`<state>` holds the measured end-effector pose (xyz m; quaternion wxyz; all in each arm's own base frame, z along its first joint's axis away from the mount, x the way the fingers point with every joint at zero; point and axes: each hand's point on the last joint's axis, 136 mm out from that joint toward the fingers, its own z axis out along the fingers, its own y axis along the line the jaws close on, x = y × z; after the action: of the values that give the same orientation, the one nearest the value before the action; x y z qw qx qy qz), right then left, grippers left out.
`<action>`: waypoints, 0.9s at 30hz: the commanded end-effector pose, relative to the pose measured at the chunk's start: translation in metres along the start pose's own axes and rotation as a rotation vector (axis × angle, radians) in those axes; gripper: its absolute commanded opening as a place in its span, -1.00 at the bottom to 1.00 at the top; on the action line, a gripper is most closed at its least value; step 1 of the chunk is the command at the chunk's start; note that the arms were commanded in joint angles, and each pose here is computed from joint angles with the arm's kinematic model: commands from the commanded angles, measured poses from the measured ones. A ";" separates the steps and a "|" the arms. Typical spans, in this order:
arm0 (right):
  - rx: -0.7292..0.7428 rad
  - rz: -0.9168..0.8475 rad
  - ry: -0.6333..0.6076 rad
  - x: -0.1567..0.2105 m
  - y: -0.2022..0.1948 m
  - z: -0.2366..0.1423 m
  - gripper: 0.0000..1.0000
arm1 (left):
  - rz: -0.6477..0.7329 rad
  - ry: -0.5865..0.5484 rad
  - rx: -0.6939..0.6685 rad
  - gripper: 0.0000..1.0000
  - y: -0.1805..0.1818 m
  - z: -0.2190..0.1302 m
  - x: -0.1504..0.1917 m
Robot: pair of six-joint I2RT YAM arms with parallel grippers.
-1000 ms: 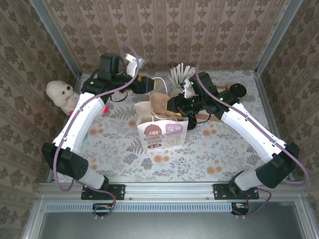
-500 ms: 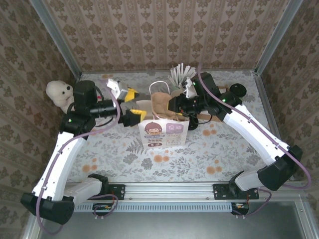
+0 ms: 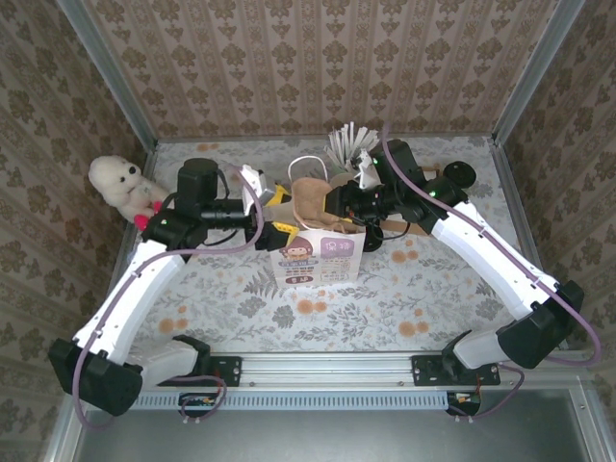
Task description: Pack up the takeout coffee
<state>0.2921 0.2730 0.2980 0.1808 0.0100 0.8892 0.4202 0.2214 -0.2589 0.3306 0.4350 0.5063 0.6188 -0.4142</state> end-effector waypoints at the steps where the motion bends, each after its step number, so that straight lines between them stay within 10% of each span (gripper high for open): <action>1: -0.007 0.001 -0.027 -0.004 0.001 -0.004 -0.31 | 0.062 0.002 0.006 0.68 0.009 0.005 0.005; 8: -0.001 0.006 -0.041 -0.004 0.000 -0.009 -0.32 | 0.032 -0.057 0.167 0.57 0.006 0.017 0.008; 19: 0.072 0.059 -0.130 -0.012 -0.017 -0.017 -0.34 | 0.055 -0.065 0.137 -0.56 -0.002 0.012 0.018; 27: 0.147 0.085 -0.127 -0.008 -0.035 -0.016 -0.34 | 0.095 -0.093 0.138 -0.61 -0.019 0.003 0.013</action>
<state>0.2997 0.2536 0.2974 0.2184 0.0568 0.8909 0.3943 0.2113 -0.2616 0.3065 0.4312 0.5337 0.5667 -0.4561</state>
